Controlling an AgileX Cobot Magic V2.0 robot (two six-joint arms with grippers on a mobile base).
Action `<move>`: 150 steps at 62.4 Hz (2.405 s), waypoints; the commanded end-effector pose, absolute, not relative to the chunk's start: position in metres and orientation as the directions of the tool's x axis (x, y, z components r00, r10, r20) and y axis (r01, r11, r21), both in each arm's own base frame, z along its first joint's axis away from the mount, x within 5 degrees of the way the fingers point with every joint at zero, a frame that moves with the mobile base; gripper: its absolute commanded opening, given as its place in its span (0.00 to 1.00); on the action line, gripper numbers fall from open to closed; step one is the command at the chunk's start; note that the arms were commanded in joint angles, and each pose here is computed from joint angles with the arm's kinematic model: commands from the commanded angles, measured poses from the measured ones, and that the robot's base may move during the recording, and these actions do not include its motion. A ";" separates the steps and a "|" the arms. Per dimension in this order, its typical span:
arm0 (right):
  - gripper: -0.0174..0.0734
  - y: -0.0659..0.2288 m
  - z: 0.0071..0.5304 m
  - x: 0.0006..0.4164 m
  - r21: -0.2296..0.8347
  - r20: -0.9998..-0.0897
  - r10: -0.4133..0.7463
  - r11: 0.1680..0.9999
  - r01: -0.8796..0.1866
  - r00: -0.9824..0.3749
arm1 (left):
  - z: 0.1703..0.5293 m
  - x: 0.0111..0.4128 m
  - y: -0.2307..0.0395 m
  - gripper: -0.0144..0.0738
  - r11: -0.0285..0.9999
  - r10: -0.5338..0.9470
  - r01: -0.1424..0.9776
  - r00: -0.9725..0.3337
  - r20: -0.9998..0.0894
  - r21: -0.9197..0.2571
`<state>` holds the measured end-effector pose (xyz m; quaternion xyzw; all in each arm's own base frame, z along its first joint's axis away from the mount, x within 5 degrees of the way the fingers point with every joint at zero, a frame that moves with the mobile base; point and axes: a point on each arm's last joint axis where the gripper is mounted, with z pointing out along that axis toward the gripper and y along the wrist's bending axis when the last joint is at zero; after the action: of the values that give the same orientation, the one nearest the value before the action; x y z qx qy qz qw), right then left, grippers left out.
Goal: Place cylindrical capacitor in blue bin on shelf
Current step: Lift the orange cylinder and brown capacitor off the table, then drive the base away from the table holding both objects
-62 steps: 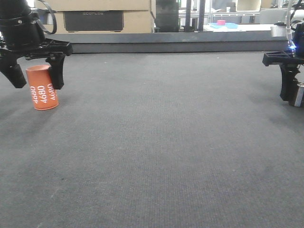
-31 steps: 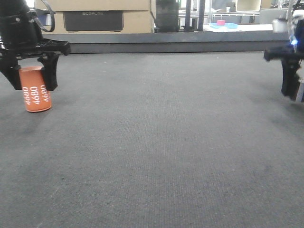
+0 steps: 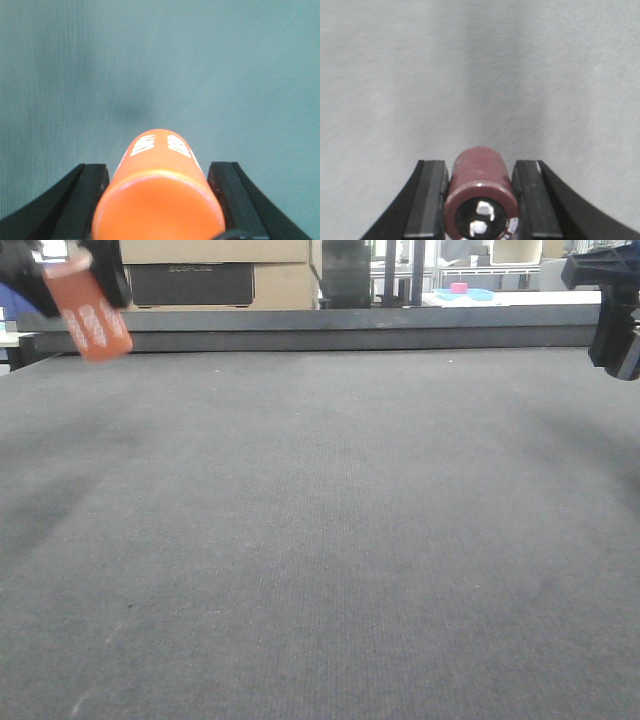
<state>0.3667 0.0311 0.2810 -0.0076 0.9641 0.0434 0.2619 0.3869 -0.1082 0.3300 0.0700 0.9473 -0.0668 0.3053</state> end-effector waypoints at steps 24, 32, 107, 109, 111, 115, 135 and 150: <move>0.01 0.022 0.297 0.268 0.097 -0.832 0.060 0.995 -0.038 -0.551 | 0.345 0.292 -0.083 0.04 0.968 -0.050 0.190 -0.499 -0.865 -0.165; 0.01 0.019 0.303 0.241 0.098 -0.875 0.067 0.994 -0.041 -0.480 | 0.347 0.259 -0.073 0.04 0.963 -0.083 0.208 -0.386 -0.919 -0.174; 0.01 0.010 0.384 0.112 0.101 -0.994 0.097 0.991 -0.093 -0.050 | 0.380 0.056 -0.009 0.04 0.970 -0.187 0.195 0.225 -0.956 -0.144; 0.01 0.010 0.384 0.112 0.101 -0.994 0.097 0.991 -0.093 -0.050 | 0.380 0.056 -0.009 0.04 0.970 -0.187 0.195 0.225 -0.956 -0.144; 0.01 0.010 0.384 0.112 0.101 -0.994 0.097 0.991 -0.093 -0.050 | 0.380 0.056 -0.009 0.04 0.970 -0.187 0.195 0.225 -0.956 -0.144; 0.01 0.010 0.384 0.112 0.101 -0.994 0.097 0.991 -0.093 -0.050 | 0.380 0.056 -0.009 0.04 0.970 -0.187 0.195 0.225 -0.956 -0.144; 0.01 0.010 0.384 0.112 0.101 -0.994 0.097 0.991 -0.093 -0.050 | 0.380 0.056 -0.009 0.04 0.970 -0.187 0.195 0.225 -0.956 -0.144; 0.01 0.010 0.384 0.112 0.101 -0.994 0.097 0.991 -0.093 -0.050 | 0.380 0.056 -0.009 0.04 0.970 -0.187 0.195 0.225 -0.956 -0.144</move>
<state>0.1138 0.0104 0.3815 0.0011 0.7323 0.0666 0.6777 0.0584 -0.0095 0.3770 0.0040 0.6208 -0.1216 0.7744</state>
